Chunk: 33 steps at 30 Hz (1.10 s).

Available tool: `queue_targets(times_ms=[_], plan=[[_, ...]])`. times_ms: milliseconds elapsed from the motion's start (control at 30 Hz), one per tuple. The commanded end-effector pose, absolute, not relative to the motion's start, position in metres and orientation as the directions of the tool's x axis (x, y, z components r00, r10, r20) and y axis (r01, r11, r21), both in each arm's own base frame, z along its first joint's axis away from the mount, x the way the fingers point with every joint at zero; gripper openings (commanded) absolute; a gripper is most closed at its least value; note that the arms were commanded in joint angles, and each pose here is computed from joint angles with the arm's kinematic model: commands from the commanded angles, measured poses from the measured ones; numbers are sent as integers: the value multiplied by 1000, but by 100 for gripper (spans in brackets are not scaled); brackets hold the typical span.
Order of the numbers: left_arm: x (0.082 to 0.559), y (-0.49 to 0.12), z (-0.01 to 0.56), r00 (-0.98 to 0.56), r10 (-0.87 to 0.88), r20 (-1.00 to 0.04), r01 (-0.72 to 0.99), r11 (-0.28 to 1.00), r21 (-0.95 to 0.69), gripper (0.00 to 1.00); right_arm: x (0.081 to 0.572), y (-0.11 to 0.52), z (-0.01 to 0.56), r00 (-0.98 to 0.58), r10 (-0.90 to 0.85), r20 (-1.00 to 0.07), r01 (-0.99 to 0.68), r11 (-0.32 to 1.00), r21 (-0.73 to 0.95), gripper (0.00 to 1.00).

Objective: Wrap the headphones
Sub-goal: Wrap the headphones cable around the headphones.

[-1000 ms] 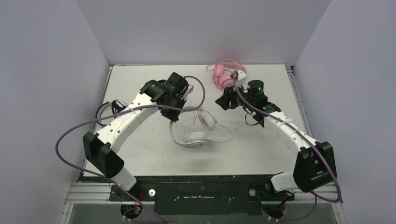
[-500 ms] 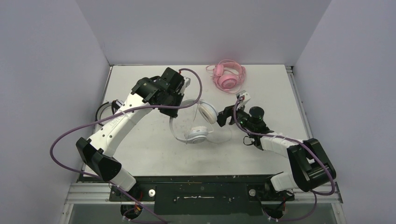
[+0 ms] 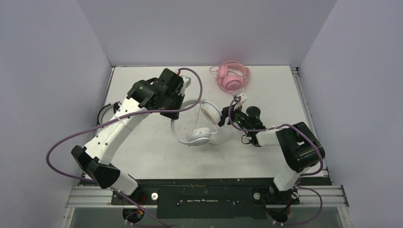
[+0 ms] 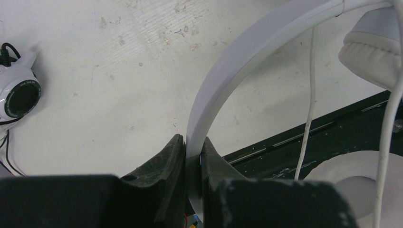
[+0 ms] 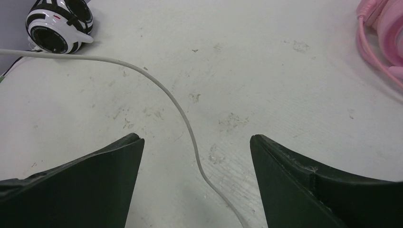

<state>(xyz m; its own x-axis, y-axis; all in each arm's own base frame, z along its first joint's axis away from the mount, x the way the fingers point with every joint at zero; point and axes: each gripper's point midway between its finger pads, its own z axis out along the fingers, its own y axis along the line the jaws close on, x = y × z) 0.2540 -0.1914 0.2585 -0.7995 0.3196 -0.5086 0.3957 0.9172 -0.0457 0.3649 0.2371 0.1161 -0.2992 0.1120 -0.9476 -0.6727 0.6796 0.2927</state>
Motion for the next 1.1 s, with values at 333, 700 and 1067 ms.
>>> queue_targets(times_ms=[333,700,1067], plan=[[258,-202,295,-751,254,-610,406,906,-122,0,390,282,102,-304,139,-943,-711,625,321,59],[269,-208,305,-730,224,-646,412,898,-154,0,353,303,87,-360,163,-919,-746,541,388,6],[331,-165,315,-725,-42,-687,208,938,-277,0,240,331,123,-379,206,-902,-842,327,429,0]])
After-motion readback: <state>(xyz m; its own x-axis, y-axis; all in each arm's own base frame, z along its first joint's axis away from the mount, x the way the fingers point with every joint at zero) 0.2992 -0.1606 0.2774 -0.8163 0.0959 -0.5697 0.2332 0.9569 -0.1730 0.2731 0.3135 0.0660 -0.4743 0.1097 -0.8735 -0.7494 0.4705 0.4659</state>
